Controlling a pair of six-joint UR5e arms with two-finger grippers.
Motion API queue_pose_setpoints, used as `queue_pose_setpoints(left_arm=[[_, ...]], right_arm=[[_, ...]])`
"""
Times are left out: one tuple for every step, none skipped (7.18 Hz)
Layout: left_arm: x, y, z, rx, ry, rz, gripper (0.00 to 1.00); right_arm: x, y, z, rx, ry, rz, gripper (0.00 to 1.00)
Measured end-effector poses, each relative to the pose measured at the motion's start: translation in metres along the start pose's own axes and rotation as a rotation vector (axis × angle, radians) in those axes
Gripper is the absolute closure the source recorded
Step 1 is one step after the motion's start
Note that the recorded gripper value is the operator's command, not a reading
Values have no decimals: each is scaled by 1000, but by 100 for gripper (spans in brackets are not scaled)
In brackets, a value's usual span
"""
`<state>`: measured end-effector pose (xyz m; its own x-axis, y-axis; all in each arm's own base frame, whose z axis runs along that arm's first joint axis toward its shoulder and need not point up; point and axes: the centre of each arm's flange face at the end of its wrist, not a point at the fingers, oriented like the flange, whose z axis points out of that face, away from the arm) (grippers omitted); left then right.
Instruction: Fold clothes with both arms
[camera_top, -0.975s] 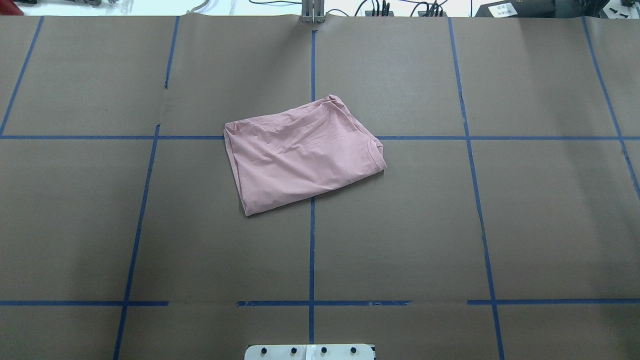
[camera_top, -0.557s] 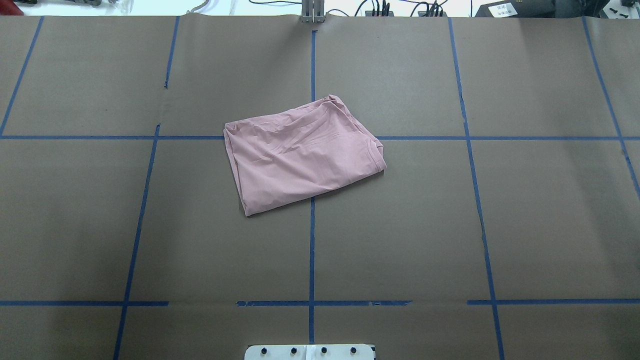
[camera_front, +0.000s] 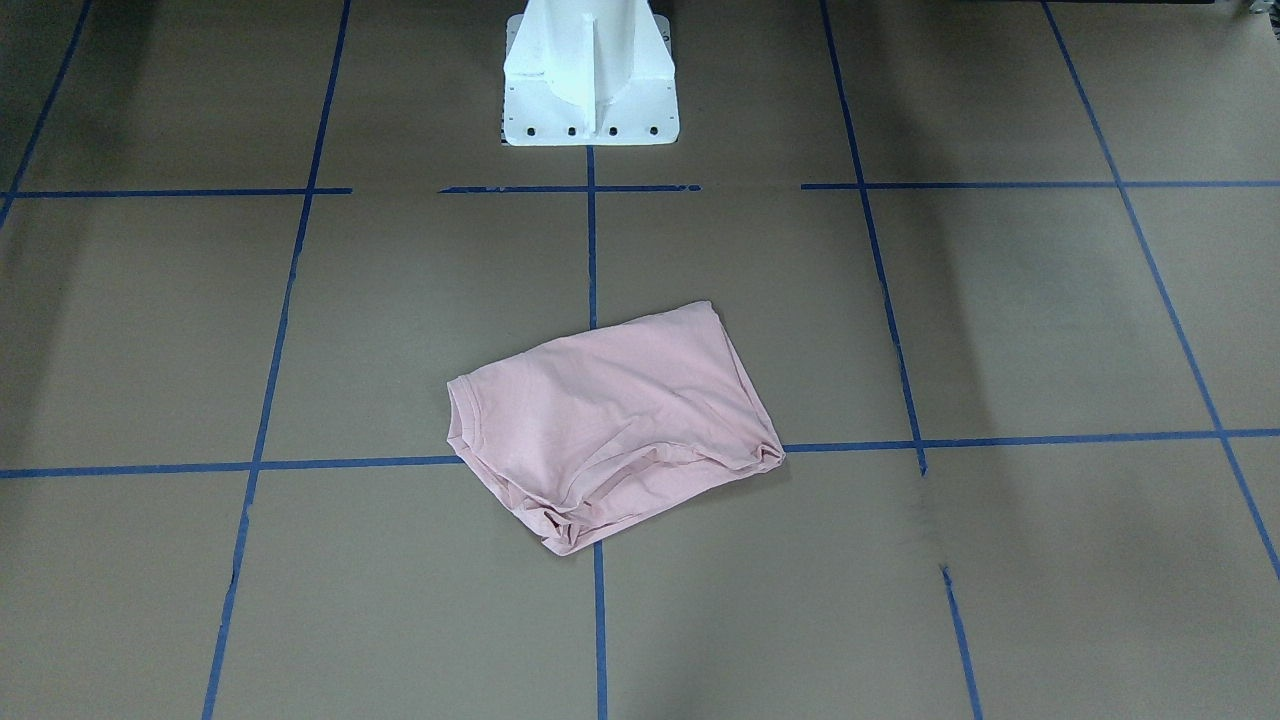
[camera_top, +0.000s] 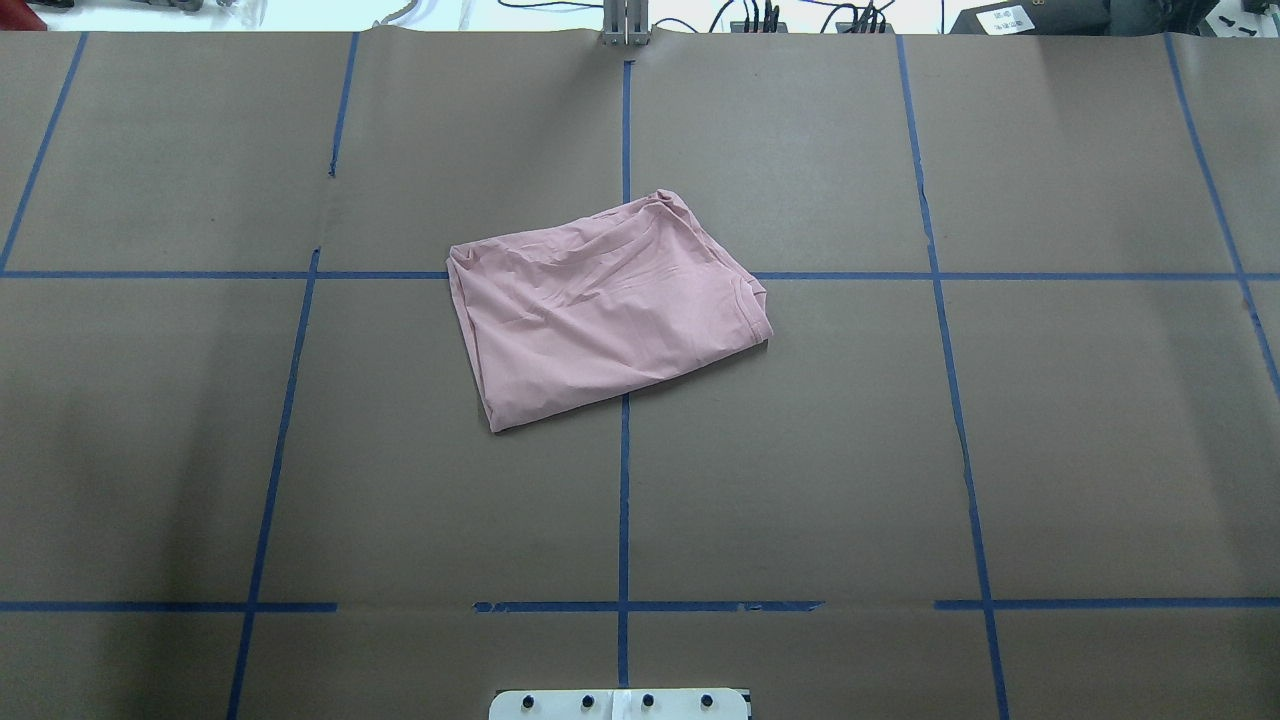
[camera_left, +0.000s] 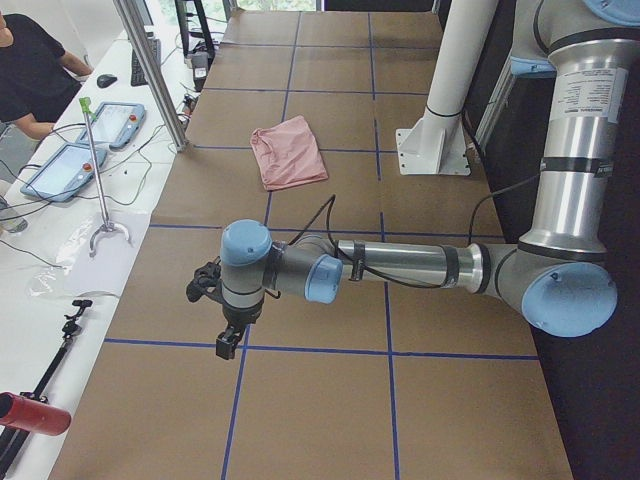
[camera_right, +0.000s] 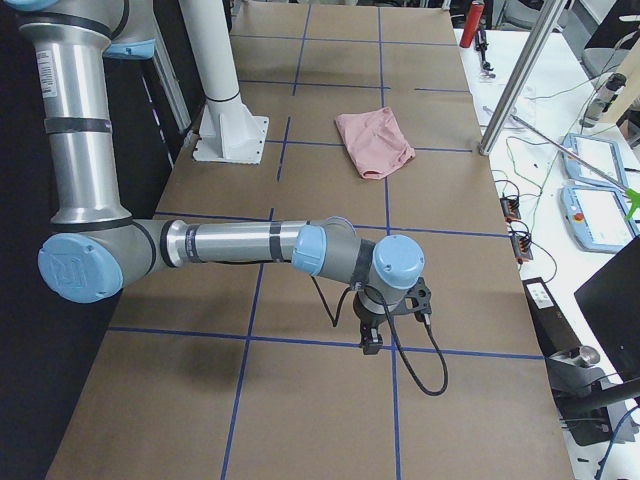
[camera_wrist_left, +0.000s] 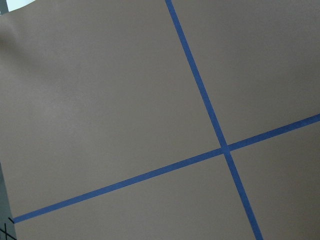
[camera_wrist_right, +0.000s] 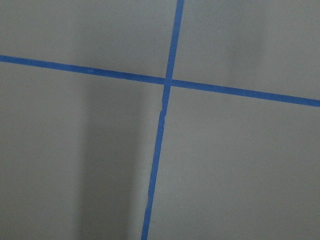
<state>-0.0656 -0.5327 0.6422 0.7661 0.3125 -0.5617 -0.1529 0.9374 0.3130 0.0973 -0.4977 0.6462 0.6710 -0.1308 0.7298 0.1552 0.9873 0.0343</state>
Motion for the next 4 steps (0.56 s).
queue_pose_setpoints(left_arm=[[14,-5,-3,-30,15,-6,0],[24,-7,-6,-57,23,-19,0],[27,-6,-6,-73,27,-29,0],[27,-4,-5,-82,29,-35,0]], right_arm=[[5,1,5,3,2,3,0],[11,0,10,23,10,18,0],[15,-3,13,53,19,47,0],[19,-6,15,91,27,75,0]])
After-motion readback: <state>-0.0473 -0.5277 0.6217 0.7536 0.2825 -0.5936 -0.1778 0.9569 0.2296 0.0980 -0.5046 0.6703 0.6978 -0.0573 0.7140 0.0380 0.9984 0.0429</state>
